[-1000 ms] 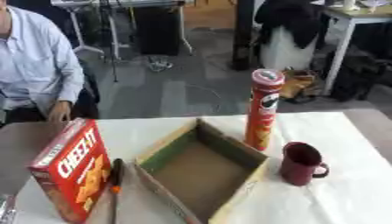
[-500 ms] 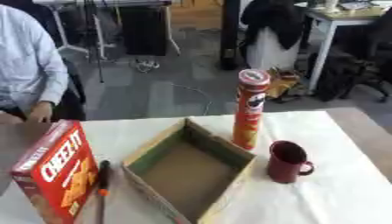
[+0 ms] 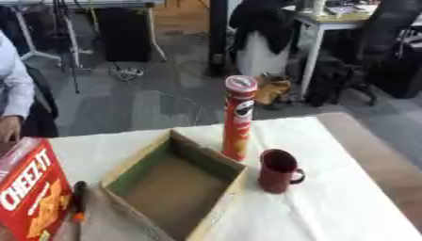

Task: Pick up objects on the table and place them in the box.

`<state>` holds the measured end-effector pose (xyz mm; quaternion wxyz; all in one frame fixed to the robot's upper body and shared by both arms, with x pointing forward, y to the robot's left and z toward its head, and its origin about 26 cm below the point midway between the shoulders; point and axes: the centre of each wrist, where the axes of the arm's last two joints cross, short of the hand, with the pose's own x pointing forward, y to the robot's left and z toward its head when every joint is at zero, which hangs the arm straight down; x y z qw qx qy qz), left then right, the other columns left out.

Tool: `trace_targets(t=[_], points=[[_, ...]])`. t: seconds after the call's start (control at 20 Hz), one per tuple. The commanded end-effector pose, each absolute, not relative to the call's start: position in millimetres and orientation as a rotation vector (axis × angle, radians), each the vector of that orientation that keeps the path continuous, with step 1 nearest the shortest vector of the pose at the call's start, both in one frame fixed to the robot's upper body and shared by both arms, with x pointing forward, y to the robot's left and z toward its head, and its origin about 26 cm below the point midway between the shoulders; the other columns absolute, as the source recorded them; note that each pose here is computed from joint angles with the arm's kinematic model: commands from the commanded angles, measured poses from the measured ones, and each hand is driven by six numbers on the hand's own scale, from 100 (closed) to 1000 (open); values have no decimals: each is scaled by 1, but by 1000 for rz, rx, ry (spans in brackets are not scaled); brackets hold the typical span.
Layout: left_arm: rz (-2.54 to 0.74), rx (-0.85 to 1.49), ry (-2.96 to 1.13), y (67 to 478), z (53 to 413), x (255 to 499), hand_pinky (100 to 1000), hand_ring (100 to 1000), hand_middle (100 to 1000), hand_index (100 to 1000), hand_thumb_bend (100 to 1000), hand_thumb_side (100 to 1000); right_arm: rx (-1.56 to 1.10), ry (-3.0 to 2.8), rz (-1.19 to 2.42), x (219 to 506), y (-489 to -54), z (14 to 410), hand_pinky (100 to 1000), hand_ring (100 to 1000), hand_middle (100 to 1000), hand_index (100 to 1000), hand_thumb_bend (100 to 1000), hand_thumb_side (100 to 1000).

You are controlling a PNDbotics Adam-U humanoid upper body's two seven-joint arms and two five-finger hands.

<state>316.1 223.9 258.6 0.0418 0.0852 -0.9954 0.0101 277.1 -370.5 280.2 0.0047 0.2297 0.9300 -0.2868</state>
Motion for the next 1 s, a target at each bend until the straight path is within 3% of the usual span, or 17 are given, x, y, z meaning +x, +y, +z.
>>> trace_targets(t=[0.05,0.55,0.7,0.75,0.8,0.85,0.9,0.95,1.0], points=[[18,253,-3072,223,266,313,960,911,847,849,100,1000,797,2777,-1136,274,-365,298,835,924,908,939,100,1000],[15,242,-3069,222,266,313,960,911,847,849,100,1000,802,2648,-1509,277,-354,316,842,933,909,937,100,1000],[17,233,-3069,220,266,313,960,911,847,849,100,1000,764,2625,-1599,291,-354,319,844,938,912,942,117,1000],[17,230,-3069,220,266,313,959,911,847,849,100,1000,751,2616,-1630,296,-356,319,851,946,918,950,175,1000],[18,228,-3069,220,266,313,959,911,847,849,100,1000,740,2602,-1667,301,-358,319,851,946,918,950,175,1000],[18,226,-3069,219,266,313,959,911,846,849,100,1000,734,2591,-1698,305,-360,319,858,950,925,978,301,1000],[18,222,-3069,219,266,313,959,911,846,849,100,1000,743,2578,-1738,311,-364,320,858,950,925,978,301,1000],[17,219,-3069,218,266,313,960,911,846,849,100,1000,753,2568,-1768,315,-368,321,859,947,927,997,423,1000],[17,216,-3068,218,266,313,960,911,846,849,100,1000,774,2557,-1799,320,-372,321,859,947,927,997,423,1000]])
